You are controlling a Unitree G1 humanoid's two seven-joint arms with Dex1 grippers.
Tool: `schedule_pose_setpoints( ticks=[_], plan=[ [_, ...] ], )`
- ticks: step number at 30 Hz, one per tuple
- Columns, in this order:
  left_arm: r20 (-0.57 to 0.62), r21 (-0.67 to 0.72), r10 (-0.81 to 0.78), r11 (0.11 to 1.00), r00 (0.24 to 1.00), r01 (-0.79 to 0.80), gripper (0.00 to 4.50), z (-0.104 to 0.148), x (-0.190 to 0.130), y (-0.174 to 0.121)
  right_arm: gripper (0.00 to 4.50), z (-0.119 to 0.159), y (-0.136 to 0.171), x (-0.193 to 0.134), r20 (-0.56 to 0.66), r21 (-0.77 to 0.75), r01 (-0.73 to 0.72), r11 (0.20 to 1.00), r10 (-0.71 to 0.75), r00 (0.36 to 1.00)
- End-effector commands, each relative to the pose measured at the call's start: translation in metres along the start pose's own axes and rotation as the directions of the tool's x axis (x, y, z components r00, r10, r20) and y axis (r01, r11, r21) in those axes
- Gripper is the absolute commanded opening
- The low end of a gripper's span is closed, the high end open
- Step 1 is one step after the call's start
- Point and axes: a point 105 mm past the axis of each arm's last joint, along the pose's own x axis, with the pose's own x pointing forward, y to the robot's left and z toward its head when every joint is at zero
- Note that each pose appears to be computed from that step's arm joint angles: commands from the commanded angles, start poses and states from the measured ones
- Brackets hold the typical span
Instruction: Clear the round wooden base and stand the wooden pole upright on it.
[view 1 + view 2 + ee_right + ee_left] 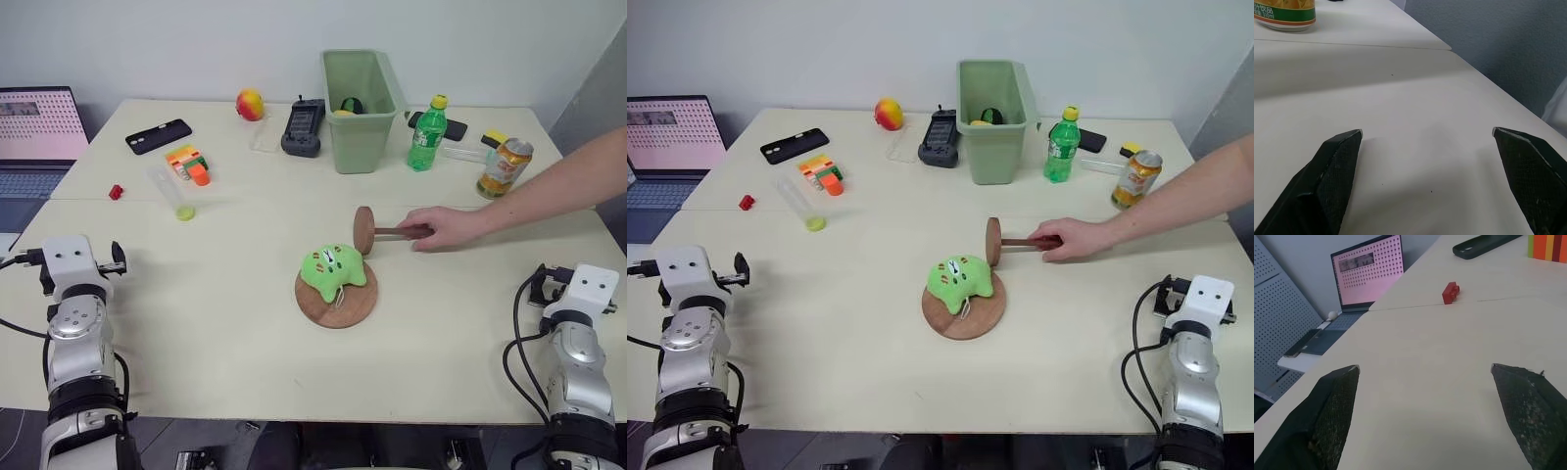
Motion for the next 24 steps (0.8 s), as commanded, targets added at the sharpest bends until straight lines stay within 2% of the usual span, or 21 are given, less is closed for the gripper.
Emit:
schedule_pose_setpoints(
  ticks=[1, 15, 18, 20, 22, 24],
  plan=[
    [0.065, 0.005, 0.028, 1.0, 0.997, -0.029, 4.5, 0.018, 0.0, 0.013, 4.47, 0.013, -0.007, 0.002, 0.048, -0.003, 0.022, 1.0, -0.022, 0.999],
    [0.083, 0.046, -0.029, 0.999, 0.996, 0.025, 4.5, 0.026, -0.001, 0.012, 4.47, 0.014, -0.009, -0.002, 0.051, -0.008, 0.018, 1.0, -0.018, 0.999],
    [0.102, 0.102, -0.146, 0.986, 0.984, 0.135, 4.5, 0.034, -0.01, 0.003, 4.47, 0.021, -0.011, -0.003, 0.068, -0.019, 0.001, 1.0, 0.001, 0.998],
    [0.106, 0.118, -0.295, 0.952, 0.949, 0.283, 4.5, 0.044, -0.022, -0.011, 4.47, 0.027, -0.009, -0.005, 0.071, -0.018, -0.062, 0.998, 0.063, 0.995],
    [0.111, 0.125, -0.459, 0.886, 0.882, 0.446, 4.5, 0.059, -0.036, -0.029, 4.47, 0.037, 0.001, -0.009, 0.078, -0.027, -0.179, 0.983, 0.181, 0.98],
    [0.084, 0.135, -0.623, 0.781, 0.778, 0.61, 4.5, 0.072, -0.05, -0.051, 4.47, 0.046, 0.018, -0.017, 0.071, -0.039, -0.327, 0.944, 0.329, 0.942]
  ],
)
